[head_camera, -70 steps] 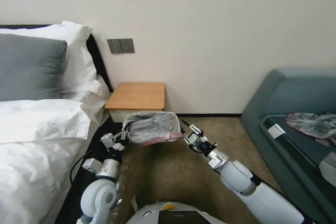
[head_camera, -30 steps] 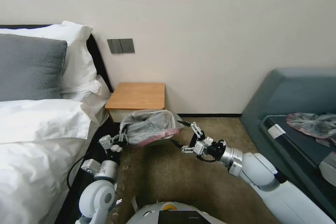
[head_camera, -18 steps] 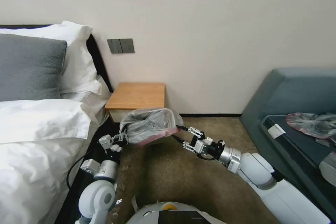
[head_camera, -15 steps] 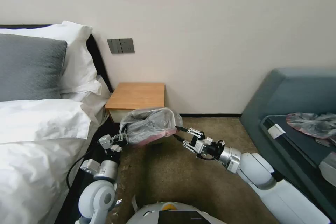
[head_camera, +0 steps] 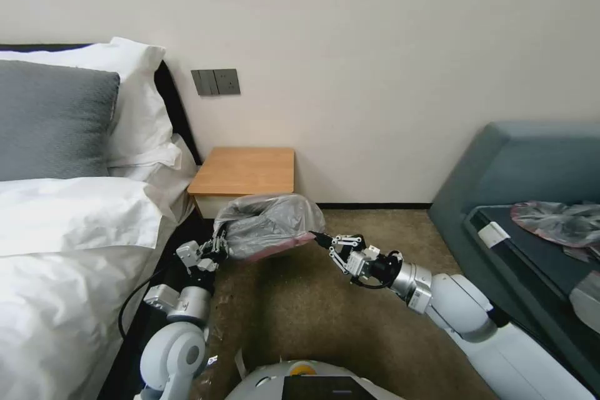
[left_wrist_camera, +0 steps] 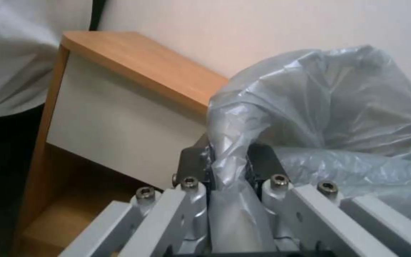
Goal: Pick up the garbage bag from the table and place it over the trash can.
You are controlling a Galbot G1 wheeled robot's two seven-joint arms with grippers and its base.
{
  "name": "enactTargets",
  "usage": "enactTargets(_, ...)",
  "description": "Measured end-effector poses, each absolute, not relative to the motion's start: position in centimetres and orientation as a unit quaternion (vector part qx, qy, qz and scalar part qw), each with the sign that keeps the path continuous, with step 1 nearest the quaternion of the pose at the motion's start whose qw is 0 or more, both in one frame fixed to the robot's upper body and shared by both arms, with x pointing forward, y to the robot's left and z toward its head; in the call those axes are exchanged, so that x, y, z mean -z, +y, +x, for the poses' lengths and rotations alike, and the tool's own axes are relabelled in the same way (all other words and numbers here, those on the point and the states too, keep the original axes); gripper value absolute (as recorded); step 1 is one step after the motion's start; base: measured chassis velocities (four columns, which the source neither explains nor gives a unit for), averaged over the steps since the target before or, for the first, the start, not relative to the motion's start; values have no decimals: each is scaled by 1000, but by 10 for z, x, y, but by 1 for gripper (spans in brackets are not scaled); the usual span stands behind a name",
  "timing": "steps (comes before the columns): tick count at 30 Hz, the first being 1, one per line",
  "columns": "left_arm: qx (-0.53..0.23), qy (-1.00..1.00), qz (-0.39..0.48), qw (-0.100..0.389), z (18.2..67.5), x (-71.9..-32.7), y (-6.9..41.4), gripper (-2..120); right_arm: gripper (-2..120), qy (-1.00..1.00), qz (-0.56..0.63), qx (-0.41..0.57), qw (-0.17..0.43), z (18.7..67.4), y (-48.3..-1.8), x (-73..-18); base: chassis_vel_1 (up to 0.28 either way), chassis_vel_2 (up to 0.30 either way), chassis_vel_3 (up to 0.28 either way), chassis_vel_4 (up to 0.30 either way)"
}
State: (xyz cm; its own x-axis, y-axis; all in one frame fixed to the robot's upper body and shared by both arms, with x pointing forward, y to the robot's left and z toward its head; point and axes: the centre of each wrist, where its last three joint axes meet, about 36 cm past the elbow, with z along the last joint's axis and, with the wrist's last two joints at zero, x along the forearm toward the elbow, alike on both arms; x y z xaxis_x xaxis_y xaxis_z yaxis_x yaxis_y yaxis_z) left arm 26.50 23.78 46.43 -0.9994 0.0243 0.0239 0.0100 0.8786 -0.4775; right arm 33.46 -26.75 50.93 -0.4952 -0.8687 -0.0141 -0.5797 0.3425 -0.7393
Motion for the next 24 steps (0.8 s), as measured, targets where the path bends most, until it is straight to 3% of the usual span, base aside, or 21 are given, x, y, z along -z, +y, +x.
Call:
enactTargets(10, -251, -968, -5, 14, 266, -466, 238, 8, 0, 784, -474, 347, 203, 335, -273, -504, 0, 0, 0, 0)
enactTargets(24, -320, -947, -19, 35, 256, -494, 230, 8, 0, 788, -489, 333, 172, 342, -276, -466, 0, 0, 0, 0)
